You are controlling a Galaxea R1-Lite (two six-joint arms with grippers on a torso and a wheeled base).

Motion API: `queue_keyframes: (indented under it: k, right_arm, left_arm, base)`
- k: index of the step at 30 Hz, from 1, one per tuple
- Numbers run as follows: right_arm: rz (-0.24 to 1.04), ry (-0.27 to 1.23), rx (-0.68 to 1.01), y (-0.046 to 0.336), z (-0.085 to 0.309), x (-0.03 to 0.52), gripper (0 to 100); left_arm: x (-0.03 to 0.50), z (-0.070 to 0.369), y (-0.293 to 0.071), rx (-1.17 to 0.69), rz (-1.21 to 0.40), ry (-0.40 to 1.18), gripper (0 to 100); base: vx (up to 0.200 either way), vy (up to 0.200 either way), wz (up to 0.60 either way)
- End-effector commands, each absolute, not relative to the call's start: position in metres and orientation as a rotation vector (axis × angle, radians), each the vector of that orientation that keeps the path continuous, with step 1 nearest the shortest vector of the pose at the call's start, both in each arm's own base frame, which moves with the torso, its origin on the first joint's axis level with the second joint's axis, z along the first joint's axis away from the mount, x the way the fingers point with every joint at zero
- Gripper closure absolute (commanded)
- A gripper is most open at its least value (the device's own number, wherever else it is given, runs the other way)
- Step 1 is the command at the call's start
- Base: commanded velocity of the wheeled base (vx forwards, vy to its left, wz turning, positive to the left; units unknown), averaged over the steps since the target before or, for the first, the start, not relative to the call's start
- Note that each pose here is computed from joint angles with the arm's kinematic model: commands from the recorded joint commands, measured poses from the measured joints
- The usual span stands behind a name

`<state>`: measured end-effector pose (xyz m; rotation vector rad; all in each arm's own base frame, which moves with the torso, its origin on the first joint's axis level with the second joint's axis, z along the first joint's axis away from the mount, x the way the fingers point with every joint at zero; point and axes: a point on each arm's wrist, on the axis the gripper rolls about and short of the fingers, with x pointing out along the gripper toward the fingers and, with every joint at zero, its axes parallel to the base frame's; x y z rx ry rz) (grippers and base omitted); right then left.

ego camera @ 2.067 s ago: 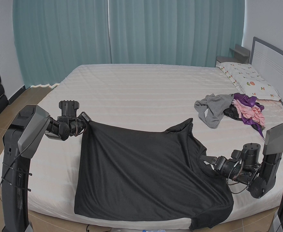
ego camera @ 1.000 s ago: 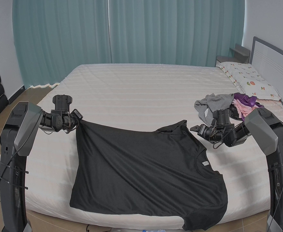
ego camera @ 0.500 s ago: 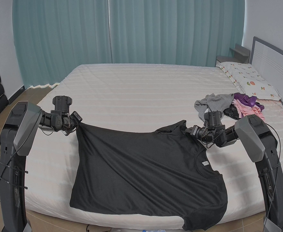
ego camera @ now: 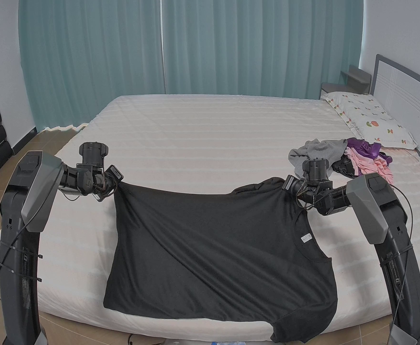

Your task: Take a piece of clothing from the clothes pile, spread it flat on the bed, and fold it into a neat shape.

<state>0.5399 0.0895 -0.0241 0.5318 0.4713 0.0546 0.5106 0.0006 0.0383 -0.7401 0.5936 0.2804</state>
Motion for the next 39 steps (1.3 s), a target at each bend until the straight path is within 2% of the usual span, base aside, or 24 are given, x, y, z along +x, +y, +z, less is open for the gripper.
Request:
queue_keyframes:
  k: [1, 10, 21, 22, 23, 30, 33, 36, 39]
  right_arm:
    - [0.034, 0.383, 0.557, 0.08, -0.009, 0.548, 100]
    - [0.015, 0.293, 0.577, 0.078, -0.006, 0.552, 100]
    - [0.003, 0.351, 0.558, 0.081, -0.042, 0.55, 100]
    - [0.004, 0.356, 0.556, 0.082, -0.044, 0.55, 0]
    - [0.006, 0.357, 0.556, 0.083, -0.044, 0.55, 0]
    - [-0.002, 0.366, 0.558, 0.081, -0.037, 0.548, 0]
    - [-0.017, 0.345, 0.57, 0.071, -0.02, 0.547, 0]
    - [-0.044, 0.355, 0.649, 0.051, 0.02, 0.525, 0]
    - [0.046, 0.44, 0.714, 0.044, 0.044, 0.488, 0]
  left_arm:
    - [0.514, 0.038, 0.001, -0.743, 0.277, 0.581, 100]
    - [0.53, 0.021, -0.002, -0.761, 0.295, 0.548, 100]
    - [0.532, 0.008, -0.009, -0.78, 0.291, 0.581, 100]
    - [0.532, 0.007, -0.009, -0.78, 0.291, 0.584, 100]
    - [0.532, 0.007, -0.009, -0.78, 0.29, 0.586, 0]
    - [0.531, 0.006, -0.01, -0.791, 0.302, 0.6, 0]
    - [0.527, 0.012, -0.006, -0.804, 0.32, 0.61, 0]
    - [0.513, 0.043, 0.013, -0.84, 0.321, 0.613, 0]
    - [0.494, 0.067, 0.025, -0.859, 0.317, 0.614, 0]
  base:
    - [0.0, 0.0, 0.0]
    - [0.0, 0.0, 0.0]
    - [0.0, 0.0, 0.0]
    - [0.0, 0.0, 0.0]
    - [0.0, 0.0, 0.0]
    - [0.0, 0.0, 0.0]
    - [0.0, 0.0, 0.0]
    - [0.0, 0.0, 0.0]
    - [0.0, 0.0, 0.0]
